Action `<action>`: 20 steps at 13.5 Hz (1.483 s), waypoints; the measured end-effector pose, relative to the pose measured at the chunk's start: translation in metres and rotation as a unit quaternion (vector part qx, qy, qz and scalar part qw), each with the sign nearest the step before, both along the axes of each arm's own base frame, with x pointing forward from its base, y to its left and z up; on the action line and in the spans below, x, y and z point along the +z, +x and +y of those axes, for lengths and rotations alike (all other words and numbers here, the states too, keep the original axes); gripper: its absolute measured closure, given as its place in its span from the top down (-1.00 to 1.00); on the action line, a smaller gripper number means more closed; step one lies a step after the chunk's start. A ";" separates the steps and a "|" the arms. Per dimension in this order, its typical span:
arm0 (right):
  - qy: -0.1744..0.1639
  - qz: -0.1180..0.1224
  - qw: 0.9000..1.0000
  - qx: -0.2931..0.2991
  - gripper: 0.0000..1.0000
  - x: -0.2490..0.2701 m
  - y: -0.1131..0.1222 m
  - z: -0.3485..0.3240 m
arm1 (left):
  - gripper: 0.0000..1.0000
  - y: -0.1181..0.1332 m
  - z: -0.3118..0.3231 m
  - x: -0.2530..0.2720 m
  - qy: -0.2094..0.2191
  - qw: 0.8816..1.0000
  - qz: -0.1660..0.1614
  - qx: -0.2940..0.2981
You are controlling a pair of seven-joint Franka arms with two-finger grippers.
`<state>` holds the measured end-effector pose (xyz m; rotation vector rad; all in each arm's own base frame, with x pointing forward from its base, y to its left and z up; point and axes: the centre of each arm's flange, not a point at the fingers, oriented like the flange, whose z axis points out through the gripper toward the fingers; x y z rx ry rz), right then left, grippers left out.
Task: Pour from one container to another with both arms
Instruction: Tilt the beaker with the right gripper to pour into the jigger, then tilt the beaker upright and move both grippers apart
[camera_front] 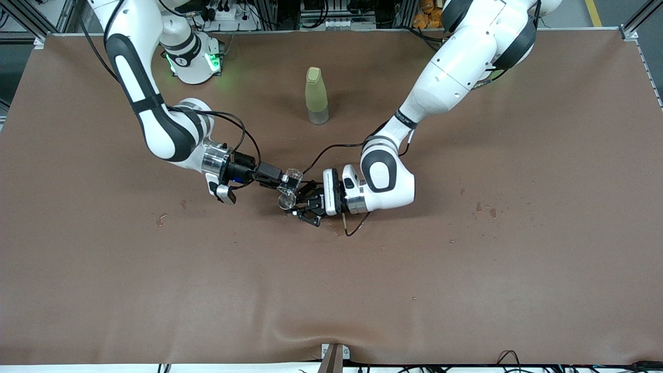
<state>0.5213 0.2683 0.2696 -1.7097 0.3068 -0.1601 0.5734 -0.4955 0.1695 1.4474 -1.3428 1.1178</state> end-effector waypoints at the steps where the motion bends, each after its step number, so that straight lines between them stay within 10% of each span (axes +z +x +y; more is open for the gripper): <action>1: 0.002 0.005 1.000 -0.001 0.00 0.001 0.001 0.000 | -0.58 0.000 0.000 0.000 0.000 1.000 0.000 0.000; 11: 0.038 0.116 0.992 -0.029 0.00 0.003 0.007 -0.008 | -0.58 -0.003 -0.003 -0.001 0.005 1.000 -0.001 0.001; 20: 0.041 0.100 0.994 -0.036 0.00 0.011 0.018 -0.017 | -0.58 -0.001 -0.001 0.000 0.007 1.000 -0.003 0.003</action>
